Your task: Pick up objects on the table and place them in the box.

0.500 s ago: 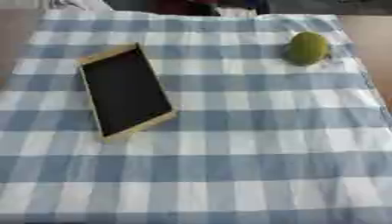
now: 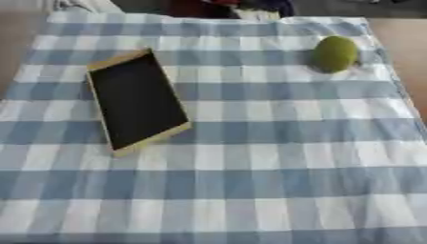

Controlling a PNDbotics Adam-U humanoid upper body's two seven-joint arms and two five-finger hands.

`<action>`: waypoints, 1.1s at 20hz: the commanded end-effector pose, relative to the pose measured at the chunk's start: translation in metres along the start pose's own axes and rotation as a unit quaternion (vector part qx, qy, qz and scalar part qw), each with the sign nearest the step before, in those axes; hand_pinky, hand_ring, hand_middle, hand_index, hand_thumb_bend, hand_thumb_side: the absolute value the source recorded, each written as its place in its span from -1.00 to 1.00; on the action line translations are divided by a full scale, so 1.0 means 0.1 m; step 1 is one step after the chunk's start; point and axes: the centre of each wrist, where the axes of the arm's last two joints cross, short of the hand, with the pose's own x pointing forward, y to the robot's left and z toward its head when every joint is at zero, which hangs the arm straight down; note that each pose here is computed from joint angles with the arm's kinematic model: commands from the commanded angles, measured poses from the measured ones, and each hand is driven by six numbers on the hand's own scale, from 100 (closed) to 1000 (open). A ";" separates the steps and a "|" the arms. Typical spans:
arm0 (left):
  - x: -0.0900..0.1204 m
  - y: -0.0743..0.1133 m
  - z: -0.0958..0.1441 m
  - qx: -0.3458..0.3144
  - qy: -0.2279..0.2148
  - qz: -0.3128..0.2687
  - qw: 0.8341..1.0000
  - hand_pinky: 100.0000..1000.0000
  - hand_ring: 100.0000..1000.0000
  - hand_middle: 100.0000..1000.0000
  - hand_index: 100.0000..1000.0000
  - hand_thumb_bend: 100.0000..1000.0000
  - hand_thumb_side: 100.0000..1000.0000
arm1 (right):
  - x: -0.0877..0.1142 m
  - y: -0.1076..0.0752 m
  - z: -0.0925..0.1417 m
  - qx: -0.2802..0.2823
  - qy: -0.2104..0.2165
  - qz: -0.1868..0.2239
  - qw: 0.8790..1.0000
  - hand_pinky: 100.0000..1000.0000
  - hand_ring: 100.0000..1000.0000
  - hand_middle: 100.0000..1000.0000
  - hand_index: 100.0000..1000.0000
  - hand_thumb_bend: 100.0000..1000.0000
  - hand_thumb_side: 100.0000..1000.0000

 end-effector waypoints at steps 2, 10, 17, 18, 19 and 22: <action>0.07 0.03 -0.10 -0.005 -0.021 -0.007 1.000 0.34 0.05 0.47 0.72 -0.84 -0.24 | 0.13 -0.14 -0.18 0.017 -0.038 0.049 0.998 0.57 0.40 0.44 0.63 -1.00 -0.32; 0.07 0.04 -0.10 -0.009 -0.022 -0.011 1.000 0.34 0.05 0.47 0.72 -0.84 -0.24 | 0.29 -0.26 -0.40 0.140 -0.067 0.235 0.959 0.55 0.45 0.46 0.60 -0.94 -0.40; 0.07 0.04 -0.10 -0.011 -0.021 -0.011 1.000 0.34 0.05 0.47 0.72 -0.84 -0.24 | 0.34 -0.19 -0.45 0.272 -0.088 0.350 0.892 0.55 0.51 0.52 0.60 -0.83 -0.29; 0.07 0.04 -0.10 -0.012 -0.021 -0.011 1.000 0.34 0.05 0.47 0.72 -0.84 -0.24 | 0.34 -0.18 -0.45 0.289 -0.091 0.361 0.882 0.55 0.52 0.53 0.60 -0.81 -0.26; 0.07 0.04 -0.10 -0.012 -0.022 -0.011 1.000 0.34 0.05 0.47 0.72 -0.84 -0.24 | 0.34 -0.17 -0.44 0.310 -0.092 0.372 0.870 0.56 0.53 0.53 0.61 -0.79 -0.22; 0.07 0.03 -0.10 -0.012 -0.021 -0.010 1.000 0.34 0.05 0.48 0.72 -0.85 -0.24 | 0.33 -0.14 -0.42 0.362 -0.092 0.392 0.840 0.56 0.54 0.54 0.61 -0.79 -0.12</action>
